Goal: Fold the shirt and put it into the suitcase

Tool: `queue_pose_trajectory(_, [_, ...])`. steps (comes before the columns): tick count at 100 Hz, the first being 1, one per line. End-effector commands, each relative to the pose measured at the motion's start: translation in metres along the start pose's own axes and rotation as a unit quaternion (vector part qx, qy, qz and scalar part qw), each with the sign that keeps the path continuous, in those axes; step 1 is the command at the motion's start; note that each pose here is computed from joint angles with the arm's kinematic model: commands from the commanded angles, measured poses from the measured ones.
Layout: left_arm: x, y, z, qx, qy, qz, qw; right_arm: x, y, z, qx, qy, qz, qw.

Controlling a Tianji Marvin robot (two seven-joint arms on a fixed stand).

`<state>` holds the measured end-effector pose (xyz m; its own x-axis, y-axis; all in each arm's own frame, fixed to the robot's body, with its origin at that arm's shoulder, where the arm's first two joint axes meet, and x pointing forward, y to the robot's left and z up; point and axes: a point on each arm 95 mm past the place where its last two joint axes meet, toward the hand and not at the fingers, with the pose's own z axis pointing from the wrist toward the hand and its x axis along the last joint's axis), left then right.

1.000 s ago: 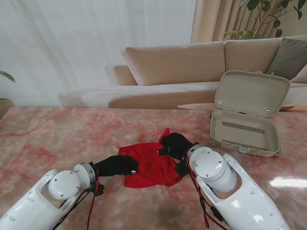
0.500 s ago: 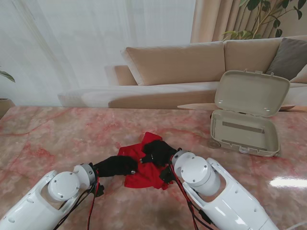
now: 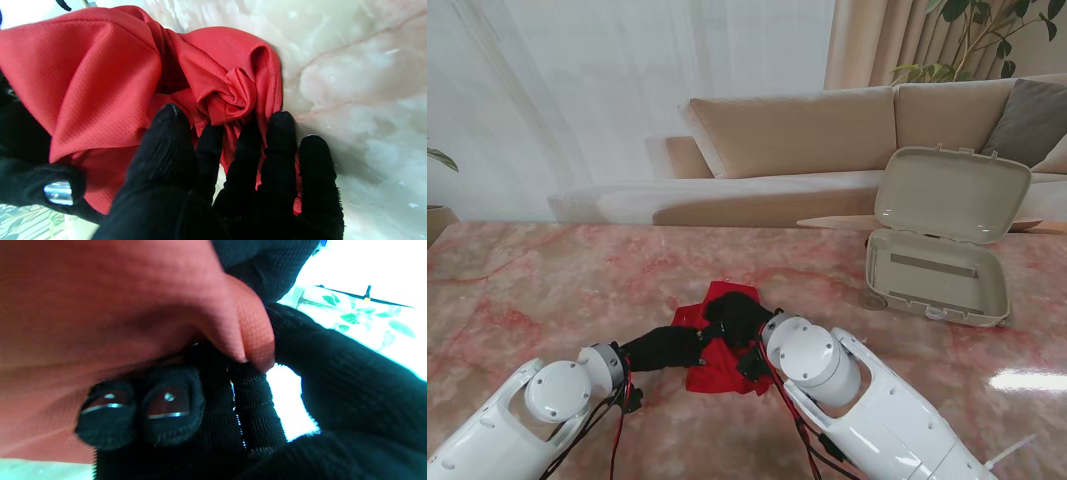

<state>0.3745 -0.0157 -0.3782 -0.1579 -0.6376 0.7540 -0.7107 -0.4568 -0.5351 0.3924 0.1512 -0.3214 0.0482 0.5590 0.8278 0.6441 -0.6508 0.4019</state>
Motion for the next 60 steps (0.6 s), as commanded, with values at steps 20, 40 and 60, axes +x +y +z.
queue_pose_trajectory(20, [-0.014,0.013,-0.013,-0.005,-0.024,-0.004,0.9997,-0.007,-0.015,0.008,0.038,-0.001,0.003,0.9993])
queue_pose_trajectory(40, [-0.013,0.009,-0.022,0.015,-0.030,-0.003,0.9994,-0.015,-0.020,0.013,0.049,-0.009,0.000,0.9987])
queue_pose_trajectory(60, [-0.011,0.003,-0.032,0.040,-0.038,-0.001,0.9985,-0.018,-0.024,0.017,0.058,-0.011,-0.007,0.9982])
